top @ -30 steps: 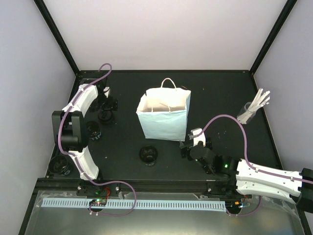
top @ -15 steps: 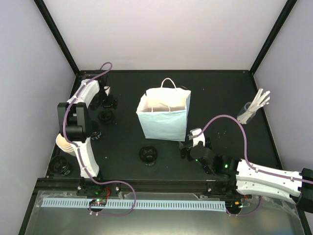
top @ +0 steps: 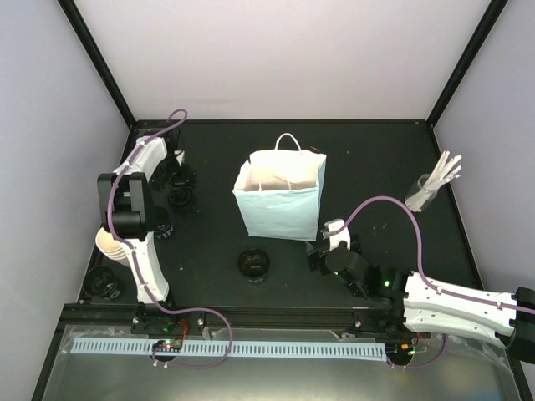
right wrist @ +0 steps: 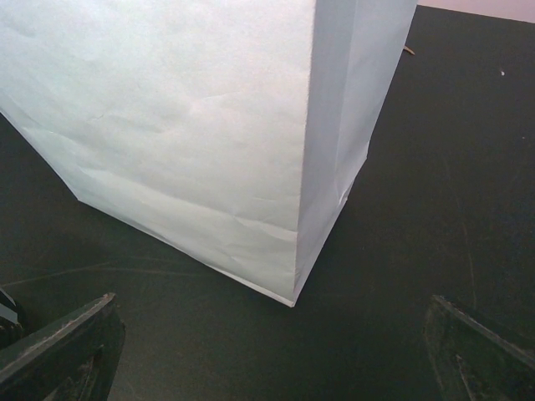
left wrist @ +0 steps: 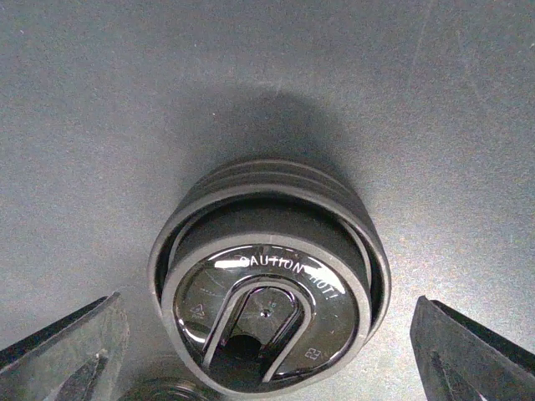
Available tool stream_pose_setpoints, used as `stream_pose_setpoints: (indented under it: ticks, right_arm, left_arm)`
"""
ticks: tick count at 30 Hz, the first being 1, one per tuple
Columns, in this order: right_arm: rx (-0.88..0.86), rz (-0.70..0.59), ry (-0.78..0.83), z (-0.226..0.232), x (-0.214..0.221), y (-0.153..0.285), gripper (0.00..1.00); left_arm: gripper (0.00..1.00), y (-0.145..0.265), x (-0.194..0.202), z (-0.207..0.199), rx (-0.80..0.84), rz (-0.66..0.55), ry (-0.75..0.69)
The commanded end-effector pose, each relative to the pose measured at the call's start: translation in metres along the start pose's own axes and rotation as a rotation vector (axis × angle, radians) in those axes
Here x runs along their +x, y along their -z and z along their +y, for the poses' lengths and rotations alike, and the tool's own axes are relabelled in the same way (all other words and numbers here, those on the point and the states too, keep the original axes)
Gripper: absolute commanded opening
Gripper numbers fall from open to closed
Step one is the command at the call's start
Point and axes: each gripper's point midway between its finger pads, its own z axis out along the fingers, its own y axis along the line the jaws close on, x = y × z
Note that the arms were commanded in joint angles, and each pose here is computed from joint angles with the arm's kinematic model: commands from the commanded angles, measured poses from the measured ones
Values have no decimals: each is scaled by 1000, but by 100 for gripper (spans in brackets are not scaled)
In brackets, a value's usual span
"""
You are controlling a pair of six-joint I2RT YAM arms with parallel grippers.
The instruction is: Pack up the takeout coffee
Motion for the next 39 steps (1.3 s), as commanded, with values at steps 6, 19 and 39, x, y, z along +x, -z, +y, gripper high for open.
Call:
stream_pose_setpoints:
  ticks: [6,19,39]
  right_arm:
    - [-9,-20,-21,1,-4,0,100]
    - [-8,-21,-21,1,-4,0,100]
    - [-5,-23,-23,0,-5,0,100]
  left_arm:
    - [93,-8,3,4,-1,43,7]
    - [88,-13,3,-1,24,60,0]
    - [74,-2,9,4,-3,40,20]
